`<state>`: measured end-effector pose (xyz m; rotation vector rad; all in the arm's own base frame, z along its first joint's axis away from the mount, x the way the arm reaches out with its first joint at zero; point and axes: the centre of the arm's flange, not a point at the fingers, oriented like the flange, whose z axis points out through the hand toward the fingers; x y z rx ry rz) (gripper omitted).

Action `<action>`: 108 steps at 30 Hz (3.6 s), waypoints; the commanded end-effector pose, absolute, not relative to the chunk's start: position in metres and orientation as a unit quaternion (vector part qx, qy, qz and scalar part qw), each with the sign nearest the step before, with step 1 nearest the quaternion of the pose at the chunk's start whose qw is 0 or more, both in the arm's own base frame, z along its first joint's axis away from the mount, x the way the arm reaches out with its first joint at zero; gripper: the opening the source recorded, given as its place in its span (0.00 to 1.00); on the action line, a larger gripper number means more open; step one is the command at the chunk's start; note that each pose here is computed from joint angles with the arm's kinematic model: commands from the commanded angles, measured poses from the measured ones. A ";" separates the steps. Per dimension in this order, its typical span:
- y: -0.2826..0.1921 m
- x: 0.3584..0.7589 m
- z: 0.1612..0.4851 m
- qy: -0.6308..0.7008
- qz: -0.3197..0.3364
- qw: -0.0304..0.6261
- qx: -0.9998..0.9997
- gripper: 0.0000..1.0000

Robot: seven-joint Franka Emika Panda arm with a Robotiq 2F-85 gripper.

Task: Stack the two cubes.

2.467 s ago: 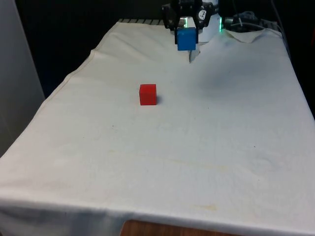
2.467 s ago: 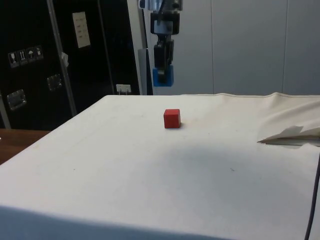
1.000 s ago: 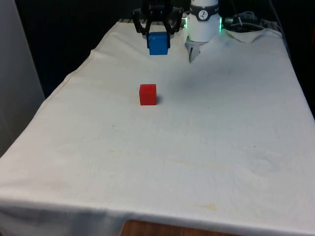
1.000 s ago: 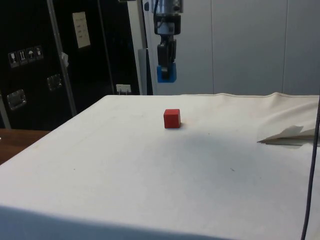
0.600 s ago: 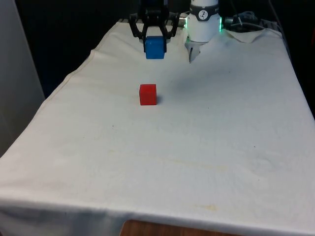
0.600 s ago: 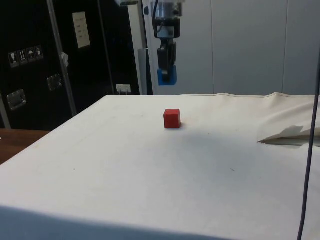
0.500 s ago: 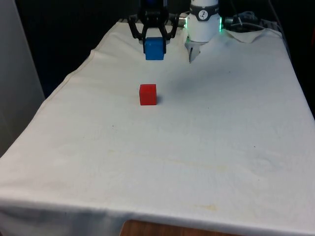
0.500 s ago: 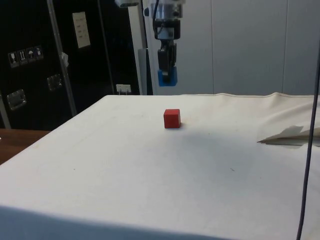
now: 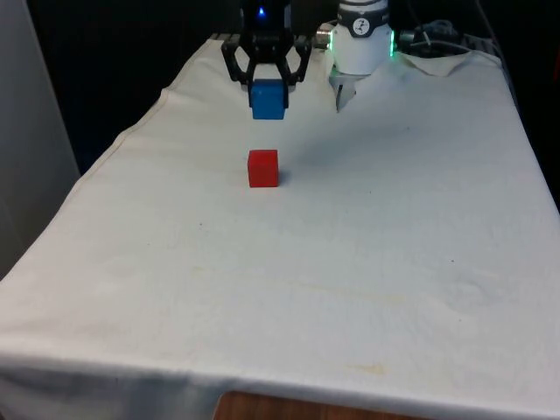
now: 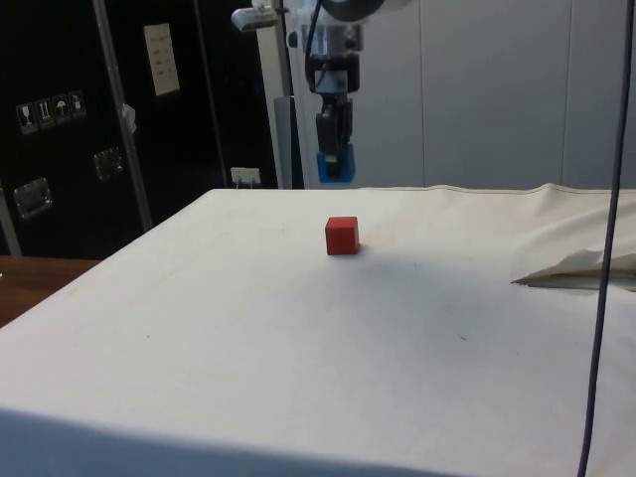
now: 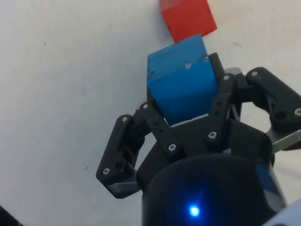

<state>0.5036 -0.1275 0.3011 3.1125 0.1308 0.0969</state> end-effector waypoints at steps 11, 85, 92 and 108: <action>-0.133 0.508 0.286 0.041 0.030 0.017 0.999 0.02; -0.145 0.512 0.222 0.037 0.035 0.030 0.998 0.04; -0.145 0.512 0.222 0.037 0.034 0.030 0.998 0.71; -0.147 0.513 0.232 0.036 0.037 0.030 0.998 1.00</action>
